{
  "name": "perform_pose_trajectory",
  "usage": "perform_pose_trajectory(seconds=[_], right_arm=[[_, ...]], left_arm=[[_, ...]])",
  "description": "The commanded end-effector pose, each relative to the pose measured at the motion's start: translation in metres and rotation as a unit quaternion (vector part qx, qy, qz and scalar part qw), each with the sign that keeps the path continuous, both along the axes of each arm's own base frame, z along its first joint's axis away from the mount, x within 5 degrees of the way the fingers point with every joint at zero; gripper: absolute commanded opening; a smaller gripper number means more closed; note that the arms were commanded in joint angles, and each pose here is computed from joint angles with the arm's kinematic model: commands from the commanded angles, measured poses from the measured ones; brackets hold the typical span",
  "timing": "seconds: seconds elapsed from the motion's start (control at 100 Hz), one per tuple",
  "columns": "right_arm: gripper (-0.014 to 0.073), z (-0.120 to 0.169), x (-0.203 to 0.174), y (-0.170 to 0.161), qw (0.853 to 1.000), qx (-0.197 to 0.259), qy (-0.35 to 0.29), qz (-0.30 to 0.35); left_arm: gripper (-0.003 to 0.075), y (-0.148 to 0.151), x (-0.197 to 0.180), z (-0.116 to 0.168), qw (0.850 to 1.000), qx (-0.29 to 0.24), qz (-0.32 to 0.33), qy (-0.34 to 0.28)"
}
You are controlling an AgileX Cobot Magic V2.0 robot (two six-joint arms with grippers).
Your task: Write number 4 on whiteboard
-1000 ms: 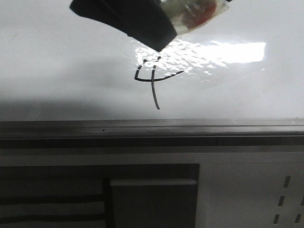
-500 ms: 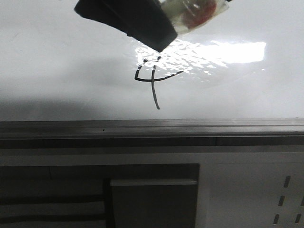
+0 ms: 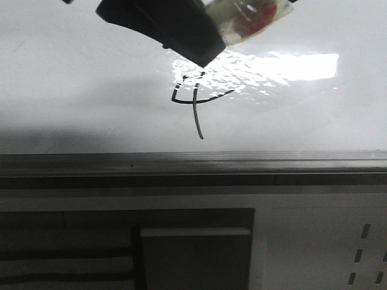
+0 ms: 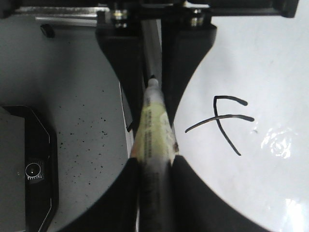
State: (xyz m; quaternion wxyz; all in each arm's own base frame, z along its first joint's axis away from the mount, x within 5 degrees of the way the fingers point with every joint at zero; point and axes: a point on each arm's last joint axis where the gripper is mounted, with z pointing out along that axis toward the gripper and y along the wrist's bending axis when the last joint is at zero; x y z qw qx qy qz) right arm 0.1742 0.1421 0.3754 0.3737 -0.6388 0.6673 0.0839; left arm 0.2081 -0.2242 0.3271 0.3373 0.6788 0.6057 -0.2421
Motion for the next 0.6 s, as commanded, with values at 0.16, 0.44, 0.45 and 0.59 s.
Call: perform_pose_trajectory(seconds=[0.16,0.44,0.45,0.59], right_arm=[[0.0334,0.029,-0.012,-0.014,0.997,0.047,-0.055,-0.022],[0.0331,0.057,-0.042,-0.063,0.979,0.075,-0.109,-0.158],[0.0331,0.059,-0.044,-0.065,0.977,0.079,-0.111,-0.165],[0.0331,0.065,-0.059,-0.080,0.968,0.093,-0.120,-0.201]], left_arm=[[-0.0020,0.002,-0.003,0.025,0.999,-0.045,0.023,-0.018],[-0.0020,0.040,-0.003,0.050,0.973,-0.004,0.226,-0.046],[-0.0020,0.042,-0.005,0.052,0.970,-0.009,0.239,-0.040],[-0.0020,0.073,-0.016,0.058,0.929,-0.009,0.367,-0.032]])
